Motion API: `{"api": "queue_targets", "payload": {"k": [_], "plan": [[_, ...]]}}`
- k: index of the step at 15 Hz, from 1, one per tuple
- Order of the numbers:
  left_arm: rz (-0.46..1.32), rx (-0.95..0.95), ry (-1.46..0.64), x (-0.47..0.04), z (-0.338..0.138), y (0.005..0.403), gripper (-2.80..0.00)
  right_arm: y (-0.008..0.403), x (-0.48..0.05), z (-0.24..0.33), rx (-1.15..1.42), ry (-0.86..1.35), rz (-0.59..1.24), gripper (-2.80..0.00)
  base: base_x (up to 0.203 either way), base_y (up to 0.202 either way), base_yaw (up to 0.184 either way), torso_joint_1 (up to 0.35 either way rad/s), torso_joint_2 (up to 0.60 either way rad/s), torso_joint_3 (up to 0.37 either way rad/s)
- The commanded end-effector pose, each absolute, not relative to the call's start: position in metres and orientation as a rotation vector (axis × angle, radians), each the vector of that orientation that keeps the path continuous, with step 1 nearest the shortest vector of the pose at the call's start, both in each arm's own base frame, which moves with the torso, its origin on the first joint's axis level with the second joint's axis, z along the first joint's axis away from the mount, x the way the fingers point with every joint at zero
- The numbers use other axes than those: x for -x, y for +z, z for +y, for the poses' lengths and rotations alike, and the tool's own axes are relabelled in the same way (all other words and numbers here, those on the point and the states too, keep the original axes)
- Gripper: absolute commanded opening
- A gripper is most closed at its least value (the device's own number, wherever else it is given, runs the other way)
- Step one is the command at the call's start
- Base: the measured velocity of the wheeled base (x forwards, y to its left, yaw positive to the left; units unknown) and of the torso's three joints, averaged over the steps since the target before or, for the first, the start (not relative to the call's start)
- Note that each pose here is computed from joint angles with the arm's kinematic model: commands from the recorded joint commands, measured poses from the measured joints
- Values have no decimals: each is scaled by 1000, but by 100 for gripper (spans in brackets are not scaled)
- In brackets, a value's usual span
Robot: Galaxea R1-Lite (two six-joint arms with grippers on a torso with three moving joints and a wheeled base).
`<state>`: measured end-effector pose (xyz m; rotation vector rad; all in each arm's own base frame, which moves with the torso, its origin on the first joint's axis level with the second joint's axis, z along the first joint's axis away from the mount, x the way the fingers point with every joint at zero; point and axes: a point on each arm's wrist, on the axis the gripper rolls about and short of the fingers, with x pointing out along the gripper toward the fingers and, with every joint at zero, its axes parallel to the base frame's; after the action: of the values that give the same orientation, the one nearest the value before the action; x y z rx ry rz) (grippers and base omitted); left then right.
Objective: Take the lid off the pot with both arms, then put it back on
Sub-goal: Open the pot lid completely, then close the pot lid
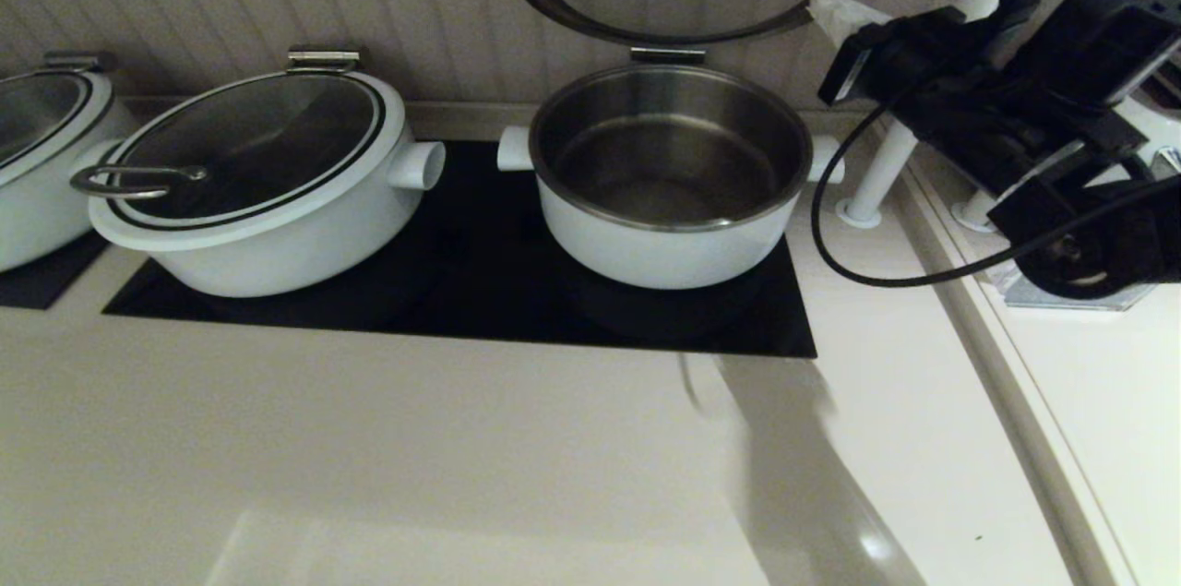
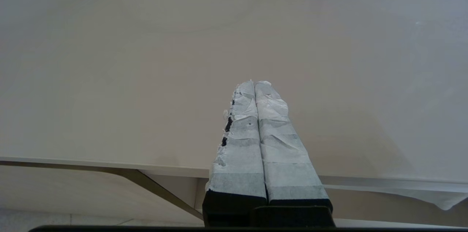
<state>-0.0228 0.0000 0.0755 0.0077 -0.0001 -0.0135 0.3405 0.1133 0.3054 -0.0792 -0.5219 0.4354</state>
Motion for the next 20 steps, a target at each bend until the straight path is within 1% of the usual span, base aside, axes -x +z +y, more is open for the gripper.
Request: {"api": "queue_targets", "payload": {"k": [1, 3, 7, 13, 16, 20], "plan": [[-1, -8, -14, 23, 0, 76, -280, 303, -327, 109, 81, 438, -514, -280, 0, 0, 0, 0, 0, 0], [-2, -8, -14, 23, 0, 76, -280, 300, -316, 105, 83, 440, -498, -280, 0, 0, 0, 0, 0, 0], [0, -8, -14, 23, 0, 75, -280, 312, -291, 97, 78, 436, -525, -280, 0, 0, 0, 0, 0, 0], [-1, -8, -14, 23, 0, 76, -280, 344, -248, 80, 74, 422, -568, -280, 0, 0, 0, 0, 0, 0], [0, -7, -14, 23, 0, 76, -280, 359, -225, 73, 62, 426, -559, -280, 0, 0, 0, 0, 0, 0], [-1, -8, -14, 23, 0, 76, -280, 375, -214, 70, 48, 440, -597, -280, 0, 0, 0, 0, 0, 0]]}}
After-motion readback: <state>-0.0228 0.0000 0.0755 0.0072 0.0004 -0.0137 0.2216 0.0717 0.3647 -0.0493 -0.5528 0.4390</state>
